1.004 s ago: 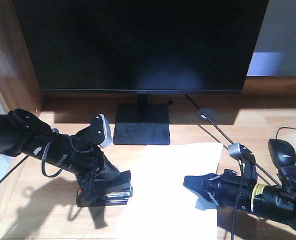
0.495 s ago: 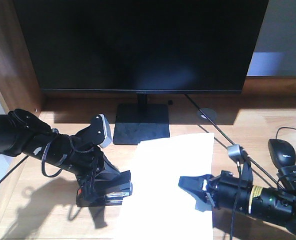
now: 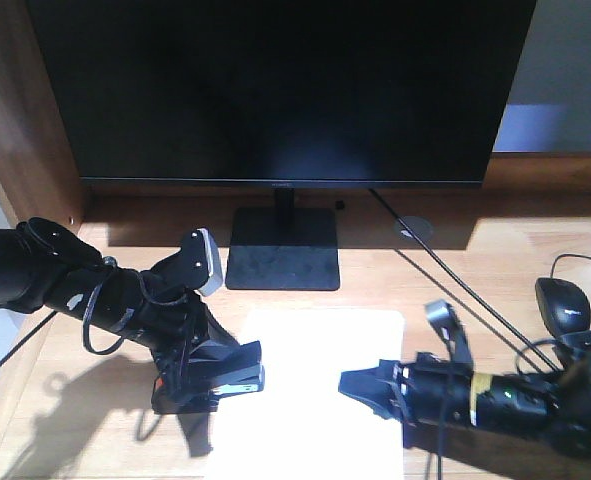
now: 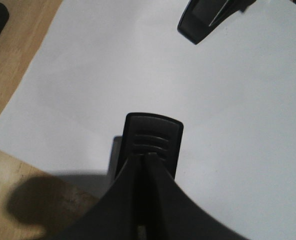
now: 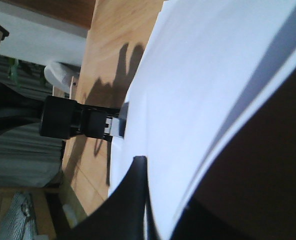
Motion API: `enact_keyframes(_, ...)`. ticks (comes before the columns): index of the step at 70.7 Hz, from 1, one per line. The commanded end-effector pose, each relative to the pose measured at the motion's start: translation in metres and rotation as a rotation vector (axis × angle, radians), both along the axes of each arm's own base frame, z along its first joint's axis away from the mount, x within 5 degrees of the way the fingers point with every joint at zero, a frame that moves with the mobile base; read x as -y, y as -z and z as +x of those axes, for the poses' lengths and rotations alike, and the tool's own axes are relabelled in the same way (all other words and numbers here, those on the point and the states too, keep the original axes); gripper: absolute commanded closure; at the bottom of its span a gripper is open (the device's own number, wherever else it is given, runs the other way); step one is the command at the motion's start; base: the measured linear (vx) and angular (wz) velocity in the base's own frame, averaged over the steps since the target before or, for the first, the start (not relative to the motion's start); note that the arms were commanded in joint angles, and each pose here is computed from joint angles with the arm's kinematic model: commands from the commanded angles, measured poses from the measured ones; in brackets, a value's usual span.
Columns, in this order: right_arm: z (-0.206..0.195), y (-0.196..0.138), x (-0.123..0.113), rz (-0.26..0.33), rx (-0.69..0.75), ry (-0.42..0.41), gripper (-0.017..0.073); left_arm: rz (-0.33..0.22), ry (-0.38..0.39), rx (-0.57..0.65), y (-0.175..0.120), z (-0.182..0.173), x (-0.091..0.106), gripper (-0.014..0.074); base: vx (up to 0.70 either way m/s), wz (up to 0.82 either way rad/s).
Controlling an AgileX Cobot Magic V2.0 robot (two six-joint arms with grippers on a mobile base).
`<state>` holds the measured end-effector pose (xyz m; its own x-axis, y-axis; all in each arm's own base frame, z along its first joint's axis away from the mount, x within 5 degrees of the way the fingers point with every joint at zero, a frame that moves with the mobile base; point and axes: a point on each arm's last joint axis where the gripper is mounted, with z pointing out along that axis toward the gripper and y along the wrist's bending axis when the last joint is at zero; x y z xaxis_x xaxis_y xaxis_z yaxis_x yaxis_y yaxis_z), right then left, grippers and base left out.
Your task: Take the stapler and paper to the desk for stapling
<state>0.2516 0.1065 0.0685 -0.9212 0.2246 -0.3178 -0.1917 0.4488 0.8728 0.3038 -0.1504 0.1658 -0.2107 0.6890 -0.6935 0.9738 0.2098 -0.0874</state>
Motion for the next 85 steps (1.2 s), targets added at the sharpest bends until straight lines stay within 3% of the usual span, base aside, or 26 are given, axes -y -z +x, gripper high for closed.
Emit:
enact_keyframes(1, 0.012, -0.031, -0.016, 0.214, 0.101, -0.095, 0.056, -0.065, -0.005, 0.037, -0.023, 0.0, 0.005, 0.0601, 0.0, 0.0)
enact_keyframes(9, 0.019, -0.031, -0.025, 0.226, 0.096, -0.131, 0.056, -0.065, -0.005, 0.037, -0.023, 0.0, 0.005, 0.0601, 0.0, 0.0)
enact_keyframes(85, 0.022, -0.031, -0.026, 0.231, 0.093, -0.13, 0.056, -0.065, -0.005, 0.037, -0.023, 0.0, 0.005, 0.0601, 0.0, 0.0)
